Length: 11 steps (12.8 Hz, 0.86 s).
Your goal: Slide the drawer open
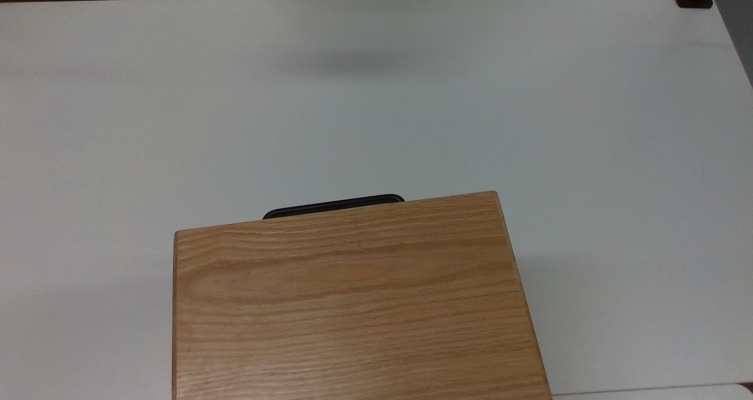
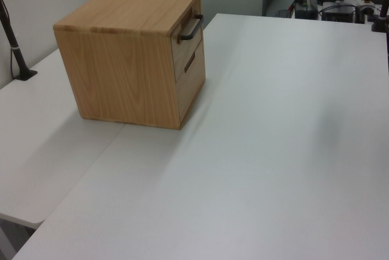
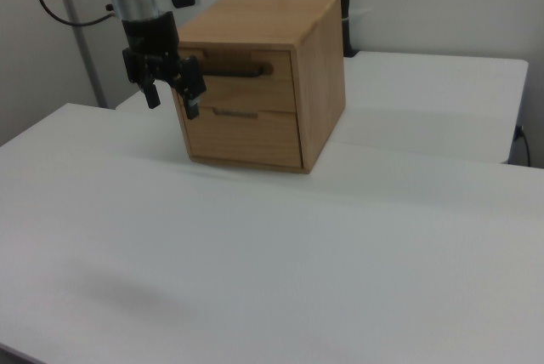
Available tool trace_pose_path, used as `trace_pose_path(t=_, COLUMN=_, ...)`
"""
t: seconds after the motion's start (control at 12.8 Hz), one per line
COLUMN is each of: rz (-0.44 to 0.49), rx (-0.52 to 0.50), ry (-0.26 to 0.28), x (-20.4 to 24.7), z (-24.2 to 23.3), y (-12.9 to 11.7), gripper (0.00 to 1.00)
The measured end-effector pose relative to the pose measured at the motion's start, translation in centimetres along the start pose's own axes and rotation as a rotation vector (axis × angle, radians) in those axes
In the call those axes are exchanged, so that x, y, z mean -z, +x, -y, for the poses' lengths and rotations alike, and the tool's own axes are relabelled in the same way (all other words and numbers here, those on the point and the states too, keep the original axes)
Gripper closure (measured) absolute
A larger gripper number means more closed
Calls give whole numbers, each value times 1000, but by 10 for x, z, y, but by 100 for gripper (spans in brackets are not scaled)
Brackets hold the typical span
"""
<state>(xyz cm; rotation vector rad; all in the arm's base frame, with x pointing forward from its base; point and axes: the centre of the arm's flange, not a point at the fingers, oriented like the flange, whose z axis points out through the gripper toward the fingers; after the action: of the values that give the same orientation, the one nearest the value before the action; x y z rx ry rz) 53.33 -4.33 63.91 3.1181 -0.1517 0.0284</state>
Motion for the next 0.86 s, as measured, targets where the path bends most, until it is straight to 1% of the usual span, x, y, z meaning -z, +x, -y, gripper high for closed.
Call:
trace_pose_path(t=0.08, rz=0, rx=0, ry=0, x=0, z=0, y=0, gripper=0)
trace_pose_path(t=0.24, rz=31, rx=2, ry=-1, x=1, z=-2, y=-4, gripper=0)
trace_pose_path(t=0.86, rz=34, rx=4, ry=-1, x=2, z=-6, y=-4, gripper=0)
